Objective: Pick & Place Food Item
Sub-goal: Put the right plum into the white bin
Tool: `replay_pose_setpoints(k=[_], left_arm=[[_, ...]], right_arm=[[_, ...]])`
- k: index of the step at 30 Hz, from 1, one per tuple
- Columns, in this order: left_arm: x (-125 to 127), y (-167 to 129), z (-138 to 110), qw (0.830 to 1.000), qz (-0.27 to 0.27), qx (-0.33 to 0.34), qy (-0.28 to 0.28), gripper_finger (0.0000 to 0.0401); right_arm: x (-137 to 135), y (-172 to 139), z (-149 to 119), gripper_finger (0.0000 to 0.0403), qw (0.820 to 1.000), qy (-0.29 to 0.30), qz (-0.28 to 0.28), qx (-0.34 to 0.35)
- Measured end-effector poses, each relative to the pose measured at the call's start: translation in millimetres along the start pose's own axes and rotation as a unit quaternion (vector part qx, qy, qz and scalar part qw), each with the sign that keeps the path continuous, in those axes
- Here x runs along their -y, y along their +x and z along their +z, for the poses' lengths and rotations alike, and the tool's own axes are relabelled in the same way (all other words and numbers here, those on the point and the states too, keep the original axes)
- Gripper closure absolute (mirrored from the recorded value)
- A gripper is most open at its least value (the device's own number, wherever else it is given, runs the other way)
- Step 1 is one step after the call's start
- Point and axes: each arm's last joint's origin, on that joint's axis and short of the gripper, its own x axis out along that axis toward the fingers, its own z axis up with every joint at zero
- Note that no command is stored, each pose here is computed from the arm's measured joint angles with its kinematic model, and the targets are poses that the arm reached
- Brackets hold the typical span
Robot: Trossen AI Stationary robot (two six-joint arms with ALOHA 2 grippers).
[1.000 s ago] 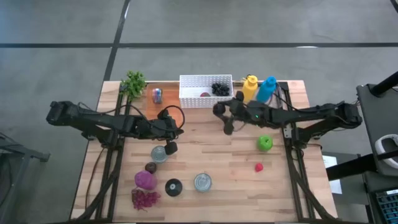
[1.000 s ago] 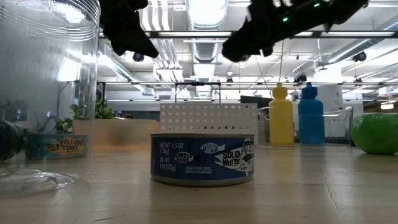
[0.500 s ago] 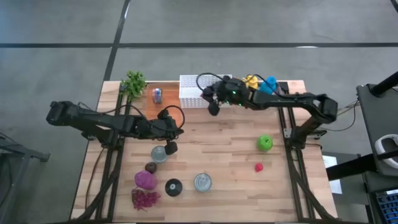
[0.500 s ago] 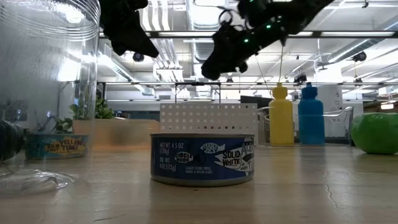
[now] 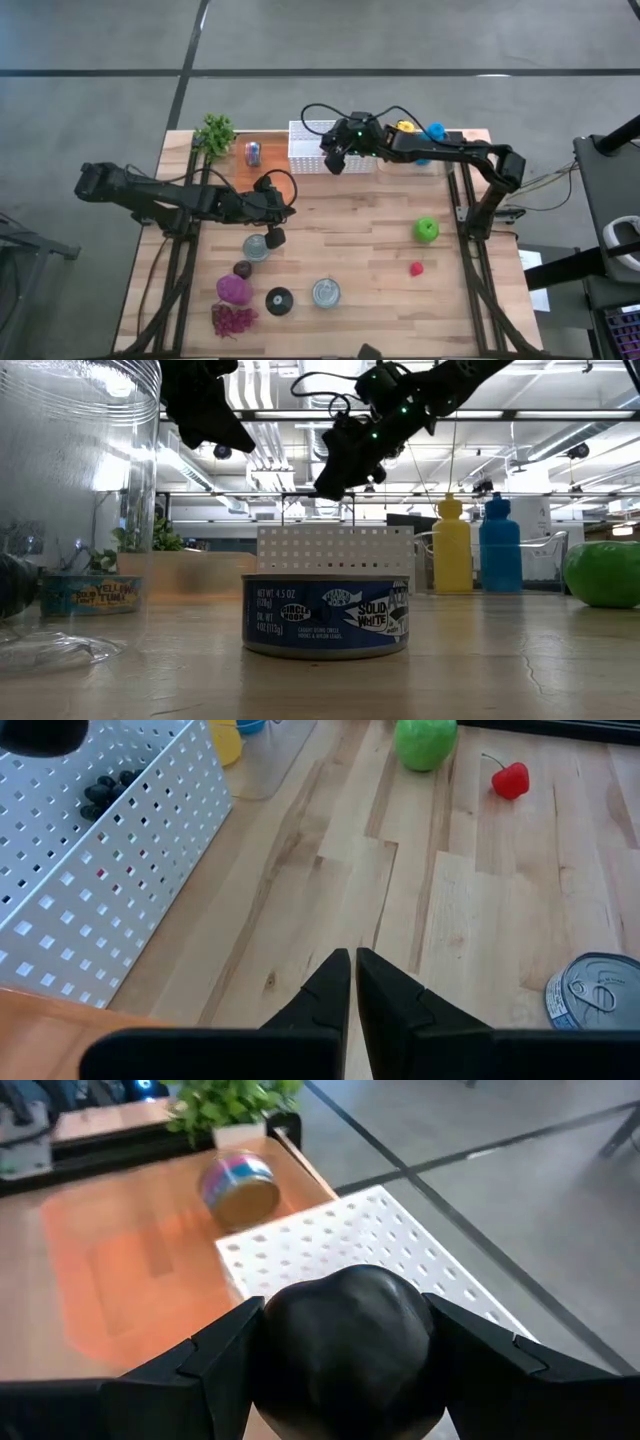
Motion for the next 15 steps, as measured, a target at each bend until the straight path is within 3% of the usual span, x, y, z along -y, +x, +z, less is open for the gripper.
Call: replay_pose_setpoints(k=[12, 15], left_arm=[[0.1, 0.0, 0.3, 1.0, 0.0, 0.001, 0.0, 0.0375], [0.1, 0.0, 0.4, 1.0, 0.0, 0.002, -0.001, 0.0375]], right_arm=[[29.7, 4.1, -11.3, 0.0158, 0.999, 0.033, -0.02, -0.008], [29.6, 7.8, -13.5, 0.0158, 0.999, 0.036, 0.002, -0.009]])
